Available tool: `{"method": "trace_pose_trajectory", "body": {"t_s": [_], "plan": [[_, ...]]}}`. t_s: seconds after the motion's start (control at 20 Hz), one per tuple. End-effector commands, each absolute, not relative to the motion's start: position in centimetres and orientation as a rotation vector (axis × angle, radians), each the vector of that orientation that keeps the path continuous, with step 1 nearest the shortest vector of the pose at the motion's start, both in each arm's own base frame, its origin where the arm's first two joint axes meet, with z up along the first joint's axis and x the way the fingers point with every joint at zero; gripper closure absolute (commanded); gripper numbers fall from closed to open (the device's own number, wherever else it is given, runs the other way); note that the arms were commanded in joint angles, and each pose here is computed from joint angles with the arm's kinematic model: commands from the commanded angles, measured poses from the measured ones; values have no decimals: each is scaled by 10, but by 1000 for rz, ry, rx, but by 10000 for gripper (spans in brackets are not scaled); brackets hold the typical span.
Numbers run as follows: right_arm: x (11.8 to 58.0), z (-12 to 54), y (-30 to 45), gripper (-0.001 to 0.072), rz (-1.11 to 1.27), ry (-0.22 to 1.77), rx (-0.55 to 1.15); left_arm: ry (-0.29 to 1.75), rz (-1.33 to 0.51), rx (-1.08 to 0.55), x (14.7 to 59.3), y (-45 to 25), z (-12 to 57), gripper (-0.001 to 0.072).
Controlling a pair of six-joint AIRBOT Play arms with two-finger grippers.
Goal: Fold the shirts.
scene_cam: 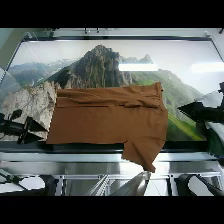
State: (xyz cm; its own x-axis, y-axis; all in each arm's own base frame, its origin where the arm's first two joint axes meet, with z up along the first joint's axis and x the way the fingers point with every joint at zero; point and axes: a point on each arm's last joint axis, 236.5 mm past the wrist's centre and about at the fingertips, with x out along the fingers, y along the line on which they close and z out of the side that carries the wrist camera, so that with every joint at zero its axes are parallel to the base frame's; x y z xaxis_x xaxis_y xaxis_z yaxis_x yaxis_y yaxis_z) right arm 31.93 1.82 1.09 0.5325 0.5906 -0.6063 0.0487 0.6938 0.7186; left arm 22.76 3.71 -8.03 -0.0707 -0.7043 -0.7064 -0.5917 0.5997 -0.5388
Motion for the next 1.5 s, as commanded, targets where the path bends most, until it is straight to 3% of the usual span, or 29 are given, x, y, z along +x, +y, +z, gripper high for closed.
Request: {"method": "trace_pose_trajectory", "body": {"t_s": [0.0,0.25,0.3,0.45,0.5,0.55,0.6,0.65,0.7,0.9,1.2,1.25,1.3,1.45], "plan": [[309,32,33,390,406,916,752,1742,-11,-1004,214,50,-114,256],[300,57,44,390,457,869,716,1897,-115,-994,211,30,-134,258],[297,60,47,390,470,869,709,1918,-156,-989,212,23,-133,327],[286,65,57,389,503,903,740,1883,-308,-963,236,-4,-120,331],[280,63,60,388,503,937,768,1857,-359,-963,245,-13,-114,486],[275,56,60,385,480,981,790,1845,-410,-943,250,-21,-108,691],[269,45,56,304,433,1032,807,1860,-424,-911,250,-23,-106,682],[260,29,50,175,361,1104,831,1866,-433,-896,250,-25,-106,682],[249,13,46,157,308,1173,833,1866,-437,-895,251,-27,-105,682],[213,-47,37,159,140,1323,864,1868,-444,-899,251,-30,-104,682],[187,-90,54,163,91,1424,980,1879,-454,-904,249,-31,-102,682],[189,-91,56,222,99,1423,996,1878,-453,-904,249,-31,-102,682],[188,-95,56,236,95,1437,1005,1878,-453,-904,249,-31,-102,682],[182,-111,63,232,94,1511,1016,1878,-453,-904,249,-31,-102,682]]}}
